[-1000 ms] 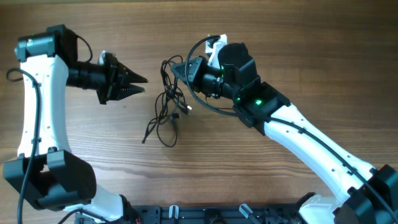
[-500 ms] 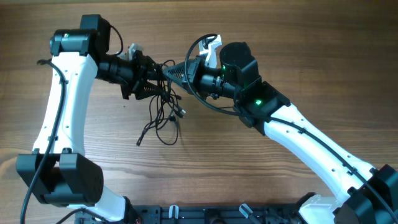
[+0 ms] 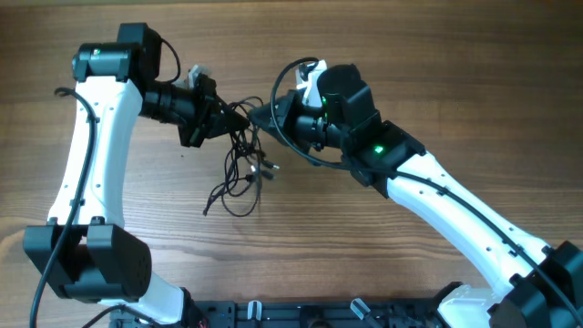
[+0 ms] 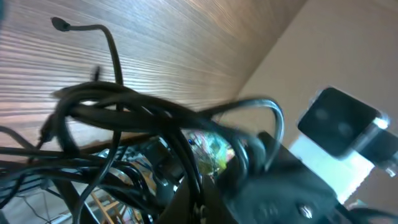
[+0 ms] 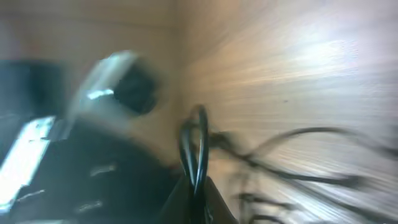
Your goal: Untangle cables
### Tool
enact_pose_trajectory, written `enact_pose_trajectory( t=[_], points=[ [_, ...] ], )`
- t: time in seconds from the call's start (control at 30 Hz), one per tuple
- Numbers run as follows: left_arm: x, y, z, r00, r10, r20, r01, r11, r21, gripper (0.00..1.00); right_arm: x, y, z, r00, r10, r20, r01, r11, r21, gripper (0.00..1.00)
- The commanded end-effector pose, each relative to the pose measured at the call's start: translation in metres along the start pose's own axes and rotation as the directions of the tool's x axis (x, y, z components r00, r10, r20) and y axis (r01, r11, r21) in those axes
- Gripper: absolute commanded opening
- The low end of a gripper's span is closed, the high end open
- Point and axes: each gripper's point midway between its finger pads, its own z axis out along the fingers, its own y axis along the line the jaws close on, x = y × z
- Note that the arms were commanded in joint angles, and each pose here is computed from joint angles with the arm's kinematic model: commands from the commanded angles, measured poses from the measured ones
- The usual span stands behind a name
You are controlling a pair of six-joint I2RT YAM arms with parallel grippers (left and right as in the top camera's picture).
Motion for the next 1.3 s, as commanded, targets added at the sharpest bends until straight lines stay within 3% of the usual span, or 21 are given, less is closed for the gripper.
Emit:
enact_pose_trajectory(
  t=[0.0, 0.1, 0.23, 0.4, 0.5, 0.53, 0.63, 0.73, 0.83, 0.87, 0.93, 1.0, 1.03, 1.07, 1.1, 1.13, 1.2, 1.27],
  points=[
    [0.009, -0.013, -0.011, 0.999, -0.002, -0.036, 0.006, 0.996, 0.094, 0.04, -0.048, -0.06, -0.017, 0.975, -0.056, 0.216, -0.002, 0.965, 0.26, 0.04],
    [0.009, -0.016, -0.022, 0.998, -0.043, -0.051, 0.05, 0.986, 0.156, 0.04, -0.075, -0.093, -0.039, 0.947, -0.193, 0.256, 0.071, 0.905, 0.42, 0.04],
    [0.003, -0.024, -0.043, 0.998, -0.055, -0.042, 0.064, 0.961, 0.27, 0.04, -0.09, -0.141, -0.075, 0.914, -0.225, 0.336, -0.038, 0.78, 0.625, 0.04],
    [-0.016, 0.009, -0.061, 0.988, -0.145, 0.053, 0.133, 0.973, 0.188, 0.04, -0.092, -0.139, -0.075, 0.91, -0.226, 0.347, -0.042, 0.782, 0.621, 0.05],
    [-0.033, 0.043, -0.069, 0.972, -0.168, 0.164, 0.163, 0.986, 0.043, 0.04, -0.084, -0.105, -0.065, 0.928, -0.218, 0.303, 0.04, 0.865, 0.5, 0.06],
    [-0.044, 0.063, -0.074, 0.948, -0.212, 0.237, 0.229, 0.973, -0.044, 0.04, -0.087, -0.085, -0.071, 0.913, -0.256, 0.319, 0.089, 0.886, 0.455, 0.06],
    [-0.069, 0.12, -0.1, 0.83, -0.273, 0.487, 0.436, 0.861, -0.261, 0.04, -0.105, -0.069, -0.105, 0.857, -0.283, 0.431, 0.069, 0.891, 0.448, 0.04],
    [-0.076, 0.139, -0.114, 0.737, -0.313, 0.599, 0.558, 0.781, -0.279, 0.04, -0.112, -0.052, -0.131, 0.824, -0.281, 0.492, 0.068, 0.911, 0.406, 0.05],
    [-0.076, 0.127, -0.106, 0.762, -0.322, 0.563, 0.526, 0.814, -0.246, 0.04, -0.088, -0.017, -0.113, 0.882, -0.291, 0.371, 0.211, 0.947, 0.242, 0.18],
    [-0.075, 0.124, -0.103, 0.769, -0.326, 0.55, 0.518, 0.821, -0.238, 0.04, -0.079, -0.011, -0.107, 0.902, -0.286, 0.324, 0.231, 0.953, 0.197, 0.17],
    [-0.074, 0.108, -0.091, 0.836, -0.261, 0.482, 0.412, 0.88, -0.237, 0.04, -0.062, 0.004, -0.094, 0.93, -0.289, 0.229, 0.277, 0.957, 0.084, 0.04],
    [-0.07, 0.092, -0.081, 0.884, -0.211, 0.418, 0.321, 0.923, -0.214, 0.04, -0.042, 0.035, -0.089, 0.937, -0.318, 0.14, 0.333, 0.938, -0.093, 0.04],
    [-0.067, 0.084, -0.076, 0.906, -0.181, 0.383, 0.272, 0.941, -0.2, 0.08, -0.029, 0.06, -0.093, 0.93, -0.353, 0.1, 0.367, 0.904, -0.221, 0.04],
    [-0.064, 0.077, -0.07, 0.925, -0.147, 0.351, 0.225, 0.955, -0.191, 0.35, -0.017, 0.089, -0.103, 0.892, -0.44, 0.102, 0.446, 0.823, -0.352, 0.05],
    [-0.064, 0.077, -0.069, 0.925, -0.145, 0.35, 0.223, 0.955, -0.193, 0.42, -0.019, 0.09, -0.103, 0.889, -0.443, 0.113, 0.453, 0.82, -0.35, 0.11],
    [-0.064, 0.077, -0.069, 0.926, -0.145, 0.349, 0.223, 0.956, -0.193, 0.44, -0.028, 0.075, -0.097, 0.897, -0.422, 0.128, 0.441, 0.855, -0.274, 0.1],
    [-0.064, 0.077, -0.069, 0.926, -0.145, 0.349, 0.222, 0.955, -0.194, 0.45, -0.044, 0.01, -0.079, 0.95, -0.291, 0.112, 0.295, 0.956, -0.013, 0.11],
    [-0.064, 0.077, -0.069, 0.926, -0.145, 0.35, 0.223, 0.955, -0.194, 0.45, -0.046, -0.082, -0.062, 0.978, -0.199, 0.057, 0.17, 0.928, 0.33, 0.35]
  ],
)
